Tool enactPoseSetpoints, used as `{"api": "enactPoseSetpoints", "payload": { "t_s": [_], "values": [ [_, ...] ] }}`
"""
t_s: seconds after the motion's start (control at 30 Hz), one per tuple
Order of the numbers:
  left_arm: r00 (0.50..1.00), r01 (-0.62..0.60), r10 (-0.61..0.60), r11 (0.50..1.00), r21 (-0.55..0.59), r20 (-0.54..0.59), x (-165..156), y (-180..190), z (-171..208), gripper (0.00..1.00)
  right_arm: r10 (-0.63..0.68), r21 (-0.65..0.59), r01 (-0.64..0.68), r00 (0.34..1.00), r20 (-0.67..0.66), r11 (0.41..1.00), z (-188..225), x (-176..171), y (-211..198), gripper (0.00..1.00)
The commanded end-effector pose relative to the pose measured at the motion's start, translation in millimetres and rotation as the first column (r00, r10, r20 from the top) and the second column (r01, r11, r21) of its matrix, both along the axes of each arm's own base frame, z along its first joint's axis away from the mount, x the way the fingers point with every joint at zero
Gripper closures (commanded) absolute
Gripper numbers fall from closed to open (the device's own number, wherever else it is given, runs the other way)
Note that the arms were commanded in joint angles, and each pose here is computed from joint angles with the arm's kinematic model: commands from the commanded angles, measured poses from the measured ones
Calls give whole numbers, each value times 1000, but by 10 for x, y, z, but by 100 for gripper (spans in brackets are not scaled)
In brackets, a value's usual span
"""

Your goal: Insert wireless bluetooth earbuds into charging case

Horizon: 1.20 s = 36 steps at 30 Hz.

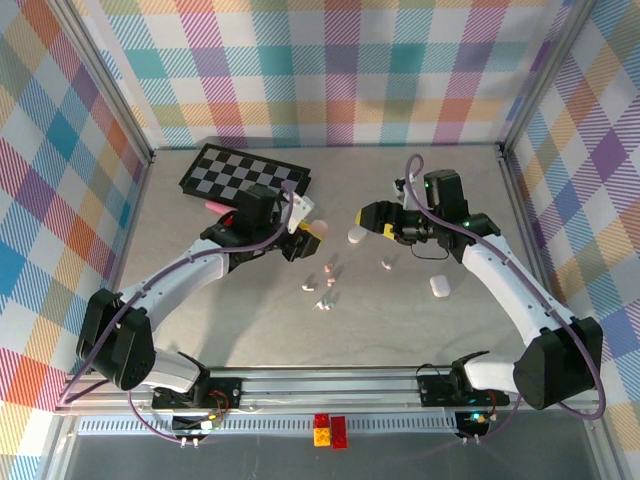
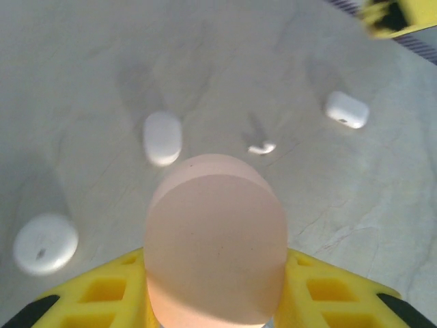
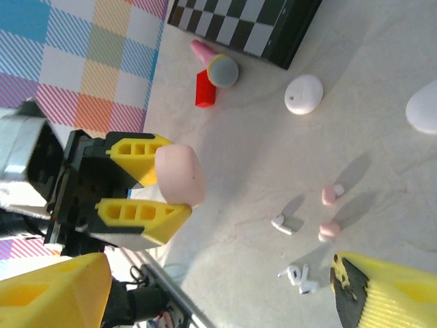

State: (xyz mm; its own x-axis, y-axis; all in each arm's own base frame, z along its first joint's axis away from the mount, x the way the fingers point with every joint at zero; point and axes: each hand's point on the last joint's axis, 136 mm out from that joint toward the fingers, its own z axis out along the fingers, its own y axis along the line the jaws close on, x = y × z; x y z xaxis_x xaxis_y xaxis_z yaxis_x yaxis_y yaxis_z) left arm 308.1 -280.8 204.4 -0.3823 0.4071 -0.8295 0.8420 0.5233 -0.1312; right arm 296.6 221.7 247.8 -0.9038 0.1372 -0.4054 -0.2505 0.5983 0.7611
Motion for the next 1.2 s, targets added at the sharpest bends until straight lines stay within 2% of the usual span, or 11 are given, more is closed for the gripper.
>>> {"api": "enactPoseSetpoints", "payload": {
  "t_s": [0.0,0.2,0.3,0.4,0.83,0.97,1.1,1.17],
  "values": [
    [968,168,-161,986,-18,192,-150,-209,263,69,45,21,-44,998,-52,999,97,-183,51,17],
    [937,261,-255,965,4,240,-279,-362,288,70,86,14,-85,993,-76,996,63,-233,138,21],
    [917,294,-285,956,12,278,-341,-414,297,70,108,25,-106,989,-97,994,45,-252,194,31],
    [917,299,-293,954,19,270,-349,-433,278,70,140,41,-137,985,-96,990,69,-264,272,38],
    [907,328,-319,945,11,274,-393,-480,276,70,209,34,-207,968,-137,978,-64,-269,547,45],
    [907,328,-317,945,6,276,-401,-477,293,70,208,27,-206,966,-151,978,-114,-257,565,55],
    [907,325,-313,946,4,283,-411,-464,293,70,209,30,-206,965,-157,978,-126,-264,567,75],
    [908,319,-304,948,-5,289,-404,-463,310,68,204,31,-201,968,-148,979,-104,-262,563,80]
  ]
}}
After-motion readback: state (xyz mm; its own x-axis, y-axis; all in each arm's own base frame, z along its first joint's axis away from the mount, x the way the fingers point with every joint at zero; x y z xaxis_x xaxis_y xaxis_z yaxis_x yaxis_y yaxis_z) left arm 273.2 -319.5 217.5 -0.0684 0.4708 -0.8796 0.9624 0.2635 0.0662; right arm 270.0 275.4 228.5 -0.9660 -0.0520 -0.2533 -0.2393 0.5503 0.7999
